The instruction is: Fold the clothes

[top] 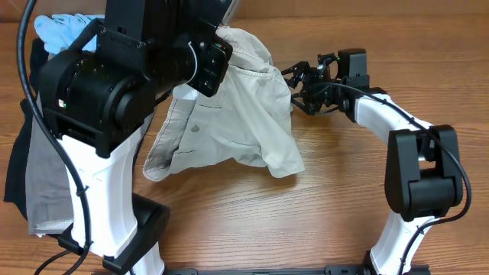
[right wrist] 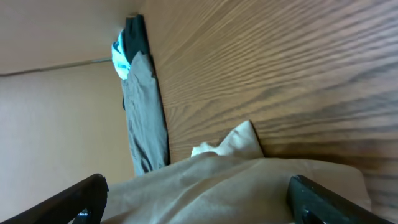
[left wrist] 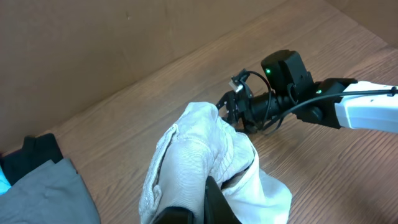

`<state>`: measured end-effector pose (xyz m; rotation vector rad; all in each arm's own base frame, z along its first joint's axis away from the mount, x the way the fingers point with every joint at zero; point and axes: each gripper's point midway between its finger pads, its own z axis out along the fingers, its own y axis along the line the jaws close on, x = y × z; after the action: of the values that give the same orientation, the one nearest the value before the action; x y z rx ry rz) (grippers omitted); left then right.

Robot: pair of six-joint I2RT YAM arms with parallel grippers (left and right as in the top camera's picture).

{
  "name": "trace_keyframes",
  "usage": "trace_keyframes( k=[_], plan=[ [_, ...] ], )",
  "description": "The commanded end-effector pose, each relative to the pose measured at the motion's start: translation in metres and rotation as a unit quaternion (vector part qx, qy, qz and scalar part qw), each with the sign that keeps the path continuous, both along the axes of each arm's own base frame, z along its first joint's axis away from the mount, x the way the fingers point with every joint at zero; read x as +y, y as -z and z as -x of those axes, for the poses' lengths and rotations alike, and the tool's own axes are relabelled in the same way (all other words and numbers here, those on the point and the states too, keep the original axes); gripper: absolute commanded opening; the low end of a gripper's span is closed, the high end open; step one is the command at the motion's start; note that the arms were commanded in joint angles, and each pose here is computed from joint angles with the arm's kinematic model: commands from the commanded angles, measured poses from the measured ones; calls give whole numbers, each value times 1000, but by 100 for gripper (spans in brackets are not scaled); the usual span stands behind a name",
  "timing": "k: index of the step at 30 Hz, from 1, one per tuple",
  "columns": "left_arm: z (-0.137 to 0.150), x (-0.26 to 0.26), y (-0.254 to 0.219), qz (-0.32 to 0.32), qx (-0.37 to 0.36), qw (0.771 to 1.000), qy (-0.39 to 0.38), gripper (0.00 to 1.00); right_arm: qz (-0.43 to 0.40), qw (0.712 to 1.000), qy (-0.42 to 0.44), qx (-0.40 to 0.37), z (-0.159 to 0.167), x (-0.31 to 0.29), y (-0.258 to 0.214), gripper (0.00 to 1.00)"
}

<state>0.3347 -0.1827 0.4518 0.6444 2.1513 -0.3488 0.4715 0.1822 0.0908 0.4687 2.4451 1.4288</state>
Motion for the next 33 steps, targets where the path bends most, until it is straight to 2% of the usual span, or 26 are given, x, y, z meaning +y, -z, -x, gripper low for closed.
trace_keyframes(
  k=[1,2,3,4,5,6,10,17,20,26,29,33],
  plan=[
    [19,10,-25,21,-30,999,-10,4,0,1000,-14,-20,0,17,-5,83],
    [19,10,-25,21,-29,999,-10,4,-12,1000,-7,-6,0,22,-6,65],
    [19,10,-25,22,-29,999,-10,4,-21,1000,-5,-2,0,27,-9,38],
    [19,10,-24,21,-29,999,-11,4,-26,1000,-4,-4,-1,30,-11,18],
    [19,10,-24,21,-29,999,-11,4,-29,1000,-4,-8,-2,33,-14,7],
    [19,10,-24,21,-29,999,-11,4,-31,999,-4,-13,-3,34,-16,4],
    [18,12,-25,19,-32,999,-14,4,-32,999,-9,-39,-10,22,-25,4],
    [11,22,-27,3,-47,998,-42,4,-19,996,53,-72,-26,-80,-61,4],
    [6,22,-34,7,-64,997,-49,4,6,993,94,-74,-16,-131,-78,4],
    [-5,18,-52,26,-101,993,-51,4,31,991,116,-60,5,-163,-88,4],
    [-12,21,-59,26,-119,990,-65,4,56,986,130,-86,9,-177,-104,4],
    [-21,26,-74,30,-153,984,-89,4,97,975,152,-130,17,-199,-149,4]
  ],
)
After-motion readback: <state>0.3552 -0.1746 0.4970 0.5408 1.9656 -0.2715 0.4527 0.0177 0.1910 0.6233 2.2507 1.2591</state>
